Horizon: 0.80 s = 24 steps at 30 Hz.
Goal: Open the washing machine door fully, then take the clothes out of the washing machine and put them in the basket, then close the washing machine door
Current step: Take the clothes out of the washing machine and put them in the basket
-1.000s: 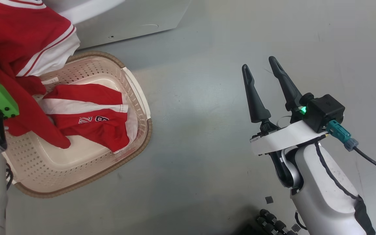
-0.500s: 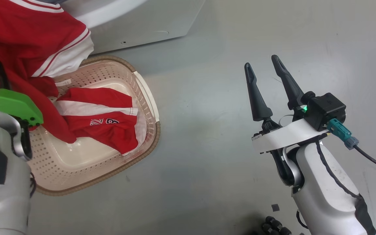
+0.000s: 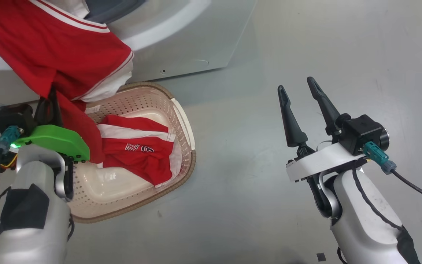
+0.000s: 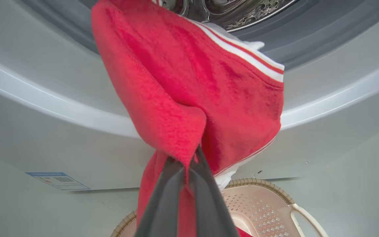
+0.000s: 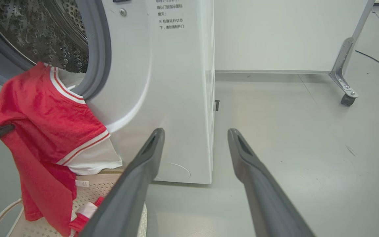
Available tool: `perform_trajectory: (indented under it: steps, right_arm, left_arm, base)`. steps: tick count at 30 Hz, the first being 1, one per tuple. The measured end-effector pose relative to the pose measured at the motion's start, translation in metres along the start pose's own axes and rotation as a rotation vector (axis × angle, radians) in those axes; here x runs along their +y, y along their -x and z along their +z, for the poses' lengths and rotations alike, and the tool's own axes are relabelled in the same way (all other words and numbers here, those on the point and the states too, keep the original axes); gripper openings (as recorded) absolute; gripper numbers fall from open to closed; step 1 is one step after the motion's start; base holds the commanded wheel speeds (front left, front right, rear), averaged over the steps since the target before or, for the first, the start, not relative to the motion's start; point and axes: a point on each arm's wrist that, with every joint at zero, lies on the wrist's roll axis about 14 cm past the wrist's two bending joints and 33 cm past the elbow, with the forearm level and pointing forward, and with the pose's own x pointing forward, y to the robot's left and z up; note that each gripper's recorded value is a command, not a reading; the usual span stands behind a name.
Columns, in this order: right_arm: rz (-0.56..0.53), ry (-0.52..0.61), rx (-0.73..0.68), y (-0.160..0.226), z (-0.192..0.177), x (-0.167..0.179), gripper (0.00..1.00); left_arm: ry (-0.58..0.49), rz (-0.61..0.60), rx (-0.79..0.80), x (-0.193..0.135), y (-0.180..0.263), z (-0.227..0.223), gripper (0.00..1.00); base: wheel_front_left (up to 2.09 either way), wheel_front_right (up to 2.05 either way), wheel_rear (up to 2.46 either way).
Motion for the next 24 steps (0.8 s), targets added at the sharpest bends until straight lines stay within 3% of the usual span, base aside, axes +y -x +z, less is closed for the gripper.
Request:
perform_trajectory:
  steps: [11,24]
  right_arm:
    - [0.028,-0.002,-0.026,0.018,0.015,0.015,1.0]
    - [0.052,-0.003,-0.072,0.042,0.034,0.028,1.0]
  left_arm:
    - [-0.019,-0.035,-0.243,-0.013,0.037,0.085,0.0]
    - [-0.046,-0.06,-0.465,-0.024,0.096,0.154,0.0]
  base:
    - [0.0,0.0,0.0]
    - [0.0,0.0,0.0]
